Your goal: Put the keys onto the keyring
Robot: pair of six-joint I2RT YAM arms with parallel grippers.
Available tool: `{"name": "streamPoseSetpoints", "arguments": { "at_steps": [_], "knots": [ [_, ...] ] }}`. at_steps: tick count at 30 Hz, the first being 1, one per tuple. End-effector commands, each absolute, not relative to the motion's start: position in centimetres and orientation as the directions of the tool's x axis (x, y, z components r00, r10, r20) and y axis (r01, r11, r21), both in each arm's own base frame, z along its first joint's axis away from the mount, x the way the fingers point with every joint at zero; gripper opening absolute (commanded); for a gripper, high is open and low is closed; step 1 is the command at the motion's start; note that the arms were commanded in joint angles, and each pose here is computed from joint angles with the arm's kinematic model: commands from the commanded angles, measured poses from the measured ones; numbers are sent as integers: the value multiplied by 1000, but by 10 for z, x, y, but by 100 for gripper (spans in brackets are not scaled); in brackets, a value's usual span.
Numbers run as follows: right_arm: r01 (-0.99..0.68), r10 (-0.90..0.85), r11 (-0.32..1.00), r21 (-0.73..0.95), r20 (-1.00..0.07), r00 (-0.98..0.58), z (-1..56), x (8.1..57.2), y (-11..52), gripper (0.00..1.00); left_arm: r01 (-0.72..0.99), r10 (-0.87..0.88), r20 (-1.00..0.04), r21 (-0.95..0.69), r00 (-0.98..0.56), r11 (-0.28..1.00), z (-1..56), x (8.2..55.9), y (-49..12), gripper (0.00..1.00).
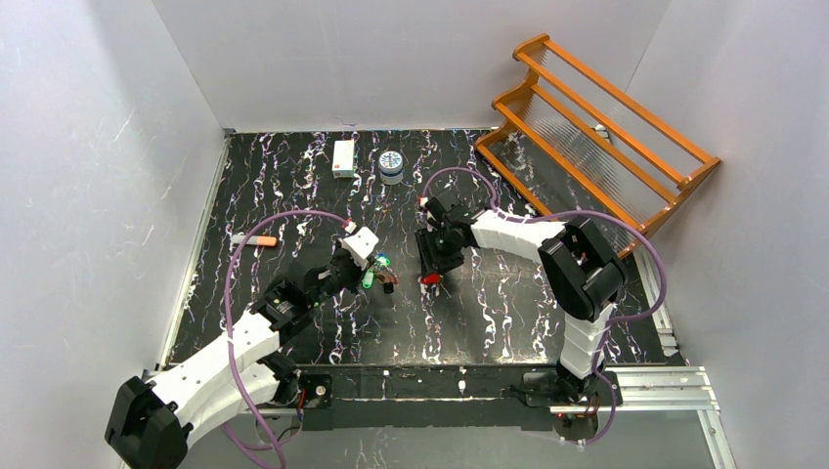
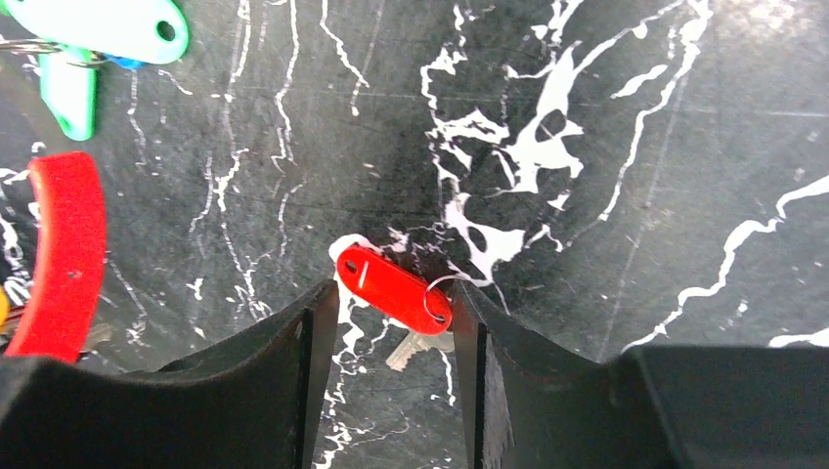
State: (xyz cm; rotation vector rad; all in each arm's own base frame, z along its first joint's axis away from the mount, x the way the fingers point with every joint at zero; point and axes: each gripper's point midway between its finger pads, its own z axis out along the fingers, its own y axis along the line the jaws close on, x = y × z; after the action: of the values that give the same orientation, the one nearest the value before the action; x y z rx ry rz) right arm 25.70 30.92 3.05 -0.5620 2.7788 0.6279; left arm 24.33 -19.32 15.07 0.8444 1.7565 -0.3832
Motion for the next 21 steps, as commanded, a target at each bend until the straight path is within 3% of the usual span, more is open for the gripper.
{"name": "streamPoseSetpoints", "arguments": {
  "at_steps": [1, 10, 21],
  "knots": [
    [-446, -342, 862, 240, -374, -862, 47, 268, 293, 54, 707, 316, -942, 149, -111, 691, 160, 243, -198, 0],
    [-468, -355, 865, 180, -440, -825, 57, 273, 285, 36, 711, 312, -942, 137, -122, 690, 156, 243, -199, 0],
    [-455, -352, 855, 247, -367, -861, 43, 265, 298, 56, 717, 305, -943, 121, -133, 686, 154, 243, -202, 0]
  ]
}}
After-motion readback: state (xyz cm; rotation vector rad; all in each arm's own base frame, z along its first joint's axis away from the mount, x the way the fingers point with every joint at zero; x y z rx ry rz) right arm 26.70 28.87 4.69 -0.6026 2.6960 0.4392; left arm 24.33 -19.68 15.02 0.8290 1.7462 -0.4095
